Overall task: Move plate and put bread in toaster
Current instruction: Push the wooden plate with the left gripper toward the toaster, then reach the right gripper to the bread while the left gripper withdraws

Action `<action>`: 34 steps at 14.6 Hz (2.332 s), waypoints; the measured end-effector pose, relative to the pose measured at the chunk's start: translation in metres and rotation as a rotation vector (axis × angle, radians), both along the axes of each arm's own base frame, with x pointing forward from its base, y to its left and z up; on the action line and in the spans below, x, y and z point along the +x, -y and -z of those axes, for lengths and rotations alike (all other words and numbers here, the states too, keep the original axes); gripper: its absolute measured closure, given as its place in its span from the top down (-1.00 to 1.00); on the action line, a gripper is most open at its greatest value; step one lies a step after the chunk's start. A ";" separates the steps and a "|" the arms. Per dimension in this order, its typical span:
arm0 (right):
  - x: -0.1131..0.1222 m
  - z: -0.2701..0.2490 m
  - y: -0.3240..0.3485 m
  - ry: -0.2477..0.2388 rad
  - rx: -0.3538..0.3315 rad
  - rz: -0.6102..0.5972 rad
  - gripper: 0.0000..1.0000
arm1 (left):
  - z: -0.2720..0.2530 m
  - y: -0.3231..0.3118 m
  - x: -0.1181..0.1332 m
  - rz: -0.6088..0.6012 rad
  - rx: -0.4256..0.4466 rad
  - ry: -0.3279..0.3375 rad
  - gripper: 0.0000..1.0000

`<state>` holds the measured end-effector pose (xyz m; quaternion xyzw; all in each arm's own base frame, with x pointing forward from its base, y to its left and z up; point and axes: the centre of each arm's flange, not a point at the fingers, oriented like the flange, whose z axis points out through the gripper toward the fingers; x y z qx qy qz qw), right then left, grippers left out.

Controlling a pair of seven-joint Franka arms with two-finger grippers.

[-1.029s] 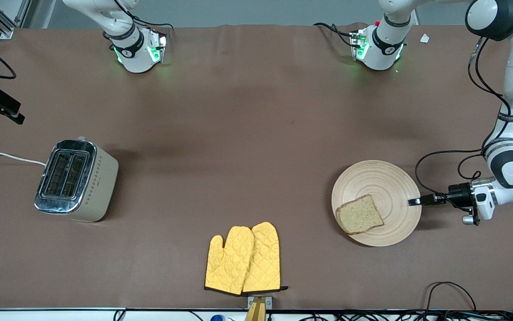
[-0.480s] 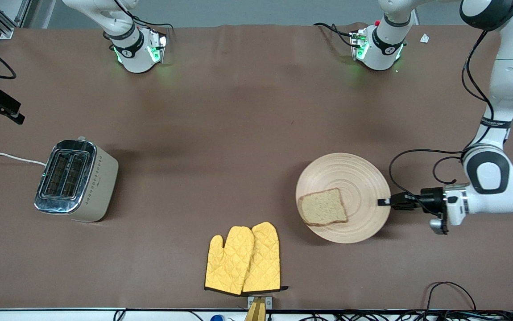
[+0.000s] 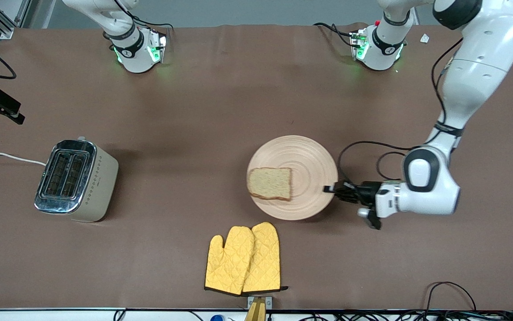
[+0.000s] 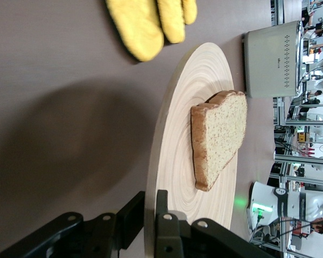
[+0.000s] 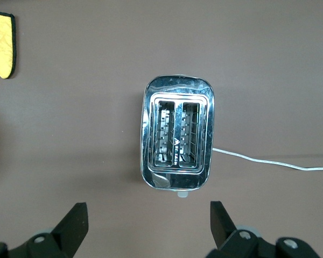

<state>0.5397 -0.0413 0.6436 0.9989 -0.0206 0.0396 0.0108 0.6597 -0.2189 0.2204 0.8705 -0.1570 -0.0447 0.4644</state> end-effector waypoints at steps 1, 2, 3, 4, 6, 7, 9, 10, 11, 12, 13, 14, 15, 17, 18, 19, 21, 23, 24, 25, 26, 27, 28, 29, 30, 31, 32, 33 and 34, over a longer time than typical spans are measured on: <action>0.000 0.000 0.000 0.000 0.000 0.000 1.00 | 0.005 0.026 -0.007 -0.010 -0.013 -0.004 -0.74; 0.000 0.000 0.000 0.000 0.000 0.000 1.00 | 0.011 0.049 -0.015 -0.022 -0.023 -0.011 -0.74; 0.000 0.000 0.000 0.001 0.000 0.000 1.00 | 0.018 0.069 -0.024 -0.034 -0.033 -0.023 -0.74; 0.000 0.000 0.000 0.001 0.000 0.001 1.00 | 0.024 0.087 -0.032 -0.043 -0.046 -0.040 -0.74; 0.000 0.000 0.000 0.000 0.000 0.000 1.00 | 0.037 0.113 -0.047 -0.063 -0.081 -0.070 -0.74; 0.000 0.001 0.000 -0.003 0.000 0.000 1.00 | 0.043 0.123 -0.053 -0.074 -0.103 -0.070 -0.74; 0.000 0.003 0.000 -0.009 0.000 -0.002 1.00 | 0.055 0.140 -0.065 -0.090 -0.141 -0.069 -0.74; 0.001 0.004 0.000 -0.012 -0.001 -0.018 1.00 | 0.061 0.146 -0.070 -0.089 -0.149 -0.066 -0.74; 0.001 0.005 0.000 -0.015 -0.002 -0.045 1.00 | 0.066 0.146 -0.072 -0.087 -0.149 -0.067 -0.74; 0.002 0.006 0.000 -0.018 -0.005 -0.076 1.00 | 0.072 0.143 -0.073 -0.086 -0.146 -0.067 -0.74; 0.003 0.008 0.000 -0.021 -0.006 -0.095 1.00 | 0.077 0.138 -0.074 -0.086 -0.142 -0.066 -0.74; 0.003 0.009 0.000 -0.026 -0.006 -0.101 1.00 | 0.082 0.131 -0.074 -0.085 -0.138 -0.062 -0.74; 0.002 0.011 0.000 -0.035 -0.005 -0.102 1.00 | 0.088 0.124 -0.075 -0.084 -0.135 -0.056 -0.74; 0.004 0.016 0.001 -0.047 0.004 -0.099 1.00 | 0.097 0.109 -0.075 -0.092 -0.131 -0.057 -0.74; 0.005 0.019 0.000 -0.050 0.027 -0.098 1.00 | 0.101 0.105 -0.076 -0.095 -0.129 -0.059 -0.74; 0.007 0.023 -0.003 -0.054 0.062 -0.097 1.00 | 0.103 0.103 -0.077 -0.095 -0.128 -0.062 -0.74; 0.010 0.033 -0.009 -0.071 0.136 -0.094 1.00 | 0.107 0.102 -0.080 -0.094 -0.125 -0.068 -0.74; 0.012 0.051 -0.017 -0.106 0.205 -0.087 1.00 | 0.107 0.101 -0.079 -0.096 -0.125 -0.070 -0.67; 0.013 0.062 -0.022 -0.129 0.235 -0.077 1.00 | 0.107 0.101 -0.079 -0.096 -0.125 -0.070 -0.55; 0.014 0.075 -0.029 -0.156 0.264 -0.070 1.00 | 0.107 0.101 -0.079 -0.097 -0.126 -0.071 -0.37; 0.016 0.089 -0.041 -0.182 0.291 -0.071 1.00 | 0.107 0.101 -0.079 -0.099 -0.127 -0.072 -0.19; 0.018 0.101 -0.056 -0.202 0.316 -0.069 1.00 | 0.107 0.100 -0.079 -0.102 -0.127 -0.075 0.00; 0.021 0.113 -0.073 -0.224 0.337 -0.064 1.00 | 0.107 0.099 -0.078 -0.108 -0.127 -0.079 0.23; 0.024 0.125 -0.091 -0.242 0.356 -0.065 1.00 | 0.106 0.096 -0.076 -0.118 -0.125 -0.085 0.41; 0.028 0.137 -0.109 -0.255 0.371 -0.072 1.00 | 0.106 0.090 -0.073 -0.132 -0.124 -0.090 0.64; 0.033 0.149 -0.125 -0.262 0.380 -0.075 1.00 | 0.104 0.083 -0.067 -0.150 -0.124 -0.092 0.81; 0.037 0.161 -0.140 -0.267 0.383 -0.074 1.00 | 0.102 0.073 -0.061 -0.171 -0.124 -0.093 0.98; 0.041 0.172 -0.158 -0.269 0.388 -0.068 1.00 | 0.098 0.061 -0.052 -0.193 -0.122 -0.091 0.98; 0.044 0.182 -0.177 -0.267 0.389 -0.061 1.00 | 0.091 0.047 -0.042 -0.216 -0.113 -0.090 1.00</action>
